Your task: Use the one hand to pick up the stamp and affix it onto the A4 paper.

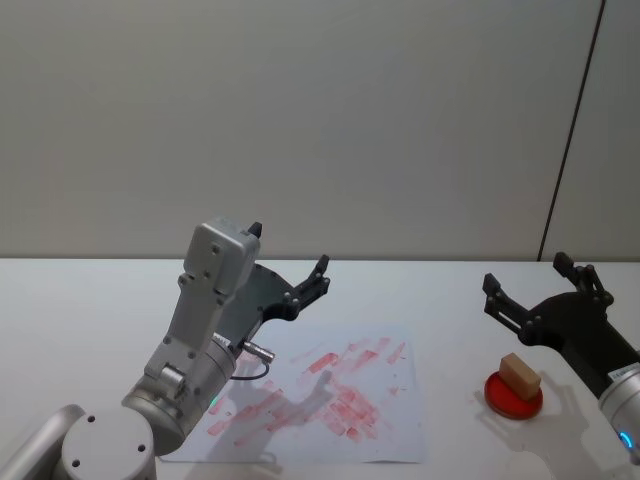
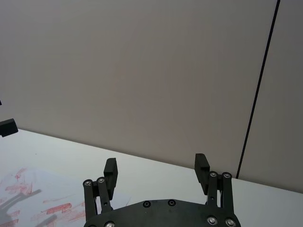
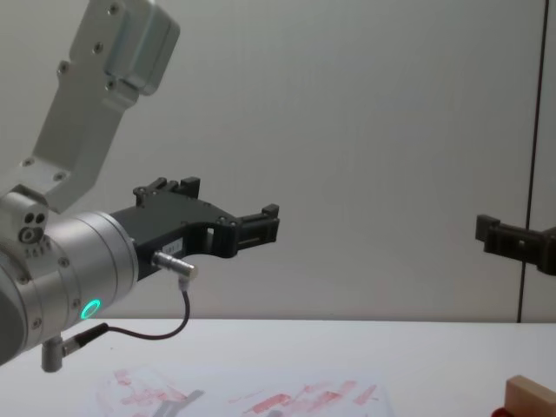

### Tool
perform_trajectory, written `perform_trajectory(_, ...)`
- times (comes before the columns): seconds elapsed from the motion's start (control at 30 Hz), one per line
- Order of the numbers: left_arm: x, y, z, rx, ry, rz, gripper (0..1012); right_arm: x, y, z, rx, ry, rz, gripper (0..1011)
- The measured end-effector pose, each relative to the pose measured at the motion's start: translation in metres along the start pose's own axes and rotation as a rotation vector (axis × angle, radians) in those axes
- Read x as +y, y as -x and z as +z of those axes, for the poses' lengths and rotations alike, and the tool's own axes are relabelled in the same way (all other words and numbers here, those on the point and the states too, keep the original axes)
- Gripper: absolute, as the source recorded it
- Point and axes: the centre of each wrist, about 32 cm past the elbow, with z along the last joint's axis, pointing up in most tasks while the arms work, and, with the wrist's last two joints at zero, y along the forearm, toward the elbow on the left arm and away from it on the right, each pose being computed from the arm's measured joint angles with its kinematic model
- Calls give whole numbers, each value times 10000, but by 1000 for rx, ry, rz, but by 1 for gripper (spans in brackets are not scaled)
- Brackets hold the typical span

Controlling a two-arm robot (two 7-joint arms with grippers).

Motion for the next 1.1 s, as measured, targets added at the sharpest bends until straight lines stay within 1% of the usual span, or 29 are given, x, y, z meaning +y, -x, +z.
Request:
perform_trajectory(0.63,0,0,0,0,0,0,1002,2,-1,5,-1,-2,0,1001)
perform_trajectory(0.8,0,0,0,0,0,0,1002,7,-15,-7,-2,4,4,1001)
perform_trajectory(1.1,0,0,0,0,0,0,1002,14,-141,-92,-7,62,24,1001)
